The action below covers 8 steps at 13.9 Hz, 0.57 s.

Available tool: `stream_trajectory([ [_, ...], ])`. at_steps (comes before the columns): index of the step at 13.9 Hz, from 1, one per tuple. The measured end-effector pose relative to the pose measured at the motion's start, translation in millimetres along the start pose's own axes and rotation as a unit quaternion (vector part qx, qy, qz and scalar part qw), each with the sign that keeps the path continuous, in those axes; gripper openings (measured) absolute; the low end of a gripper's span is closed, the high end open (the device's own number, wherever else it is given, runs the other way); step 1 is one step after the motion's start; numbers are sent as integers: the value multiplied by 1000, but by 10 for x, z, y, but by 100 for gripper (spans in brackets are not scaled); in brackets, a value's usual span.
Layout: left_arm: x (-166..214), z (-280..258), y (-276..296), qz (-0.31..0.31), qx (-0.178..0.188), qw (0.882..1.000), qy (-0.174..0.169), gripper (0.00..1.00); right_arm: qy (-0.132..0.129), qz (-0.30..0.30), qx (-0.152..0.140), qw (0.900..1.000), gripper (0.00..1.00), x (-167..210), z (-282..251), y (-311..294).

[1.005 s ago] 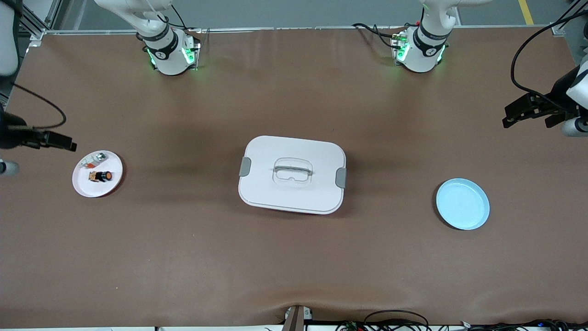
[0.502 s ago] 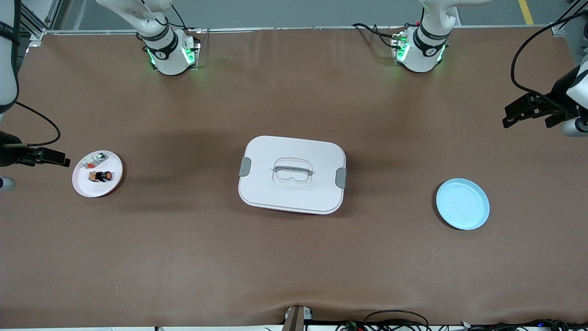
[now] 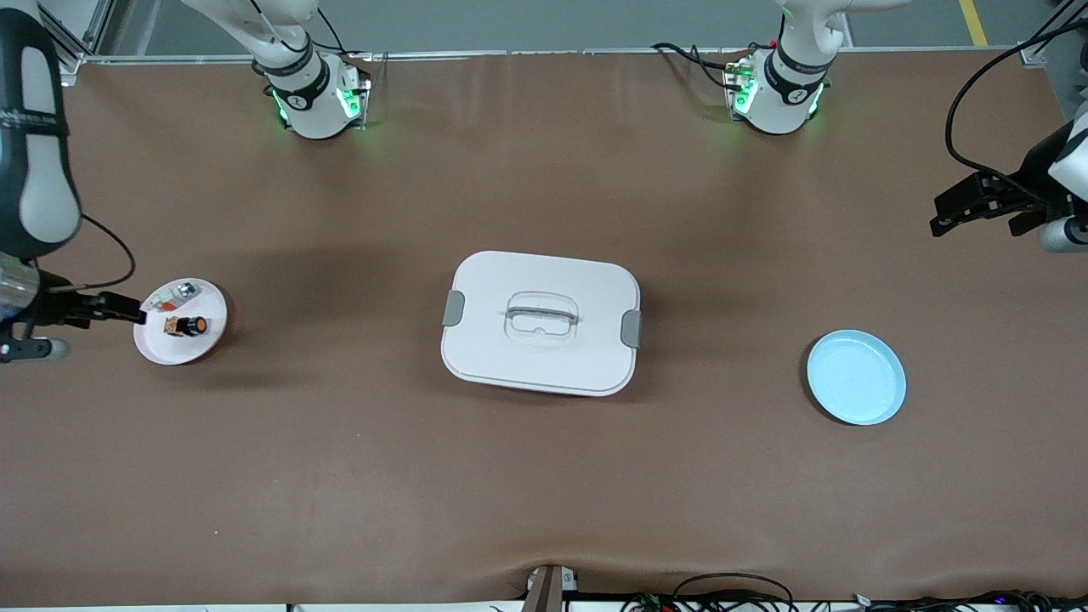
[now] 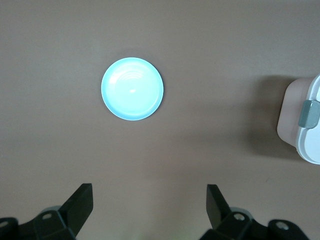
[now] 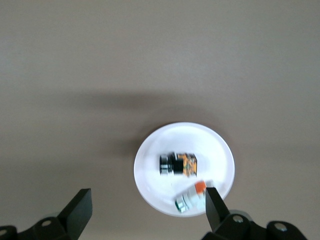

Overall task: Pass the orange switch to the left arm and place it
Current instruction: 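Move the right gripper down over the switch on the white plate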

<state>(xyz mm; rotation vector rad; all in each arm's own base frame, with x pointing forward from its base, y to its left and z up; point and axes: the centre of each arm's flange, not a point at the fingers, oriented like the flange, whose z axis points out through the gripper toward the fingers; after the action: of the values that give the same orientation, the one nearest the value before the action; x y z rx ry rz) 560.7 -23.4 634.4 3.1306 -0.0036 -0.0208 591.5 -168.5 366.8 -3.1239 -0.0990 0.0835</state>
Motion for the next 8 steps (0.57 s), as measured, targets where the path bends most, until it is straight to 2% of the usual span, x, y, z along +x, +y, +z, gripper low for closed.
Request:
stream_trajectory([
  [4, 0, -1, 0, 0, 0, 1000, 0, 100, 27, -15, -12, 999, 100, -119, 570, -38],
  [8, 0, -2, 0, 0, 0, 1000, 0, 100, 20, -8, -13, 1000, 100, -196, 1029, 152],
])
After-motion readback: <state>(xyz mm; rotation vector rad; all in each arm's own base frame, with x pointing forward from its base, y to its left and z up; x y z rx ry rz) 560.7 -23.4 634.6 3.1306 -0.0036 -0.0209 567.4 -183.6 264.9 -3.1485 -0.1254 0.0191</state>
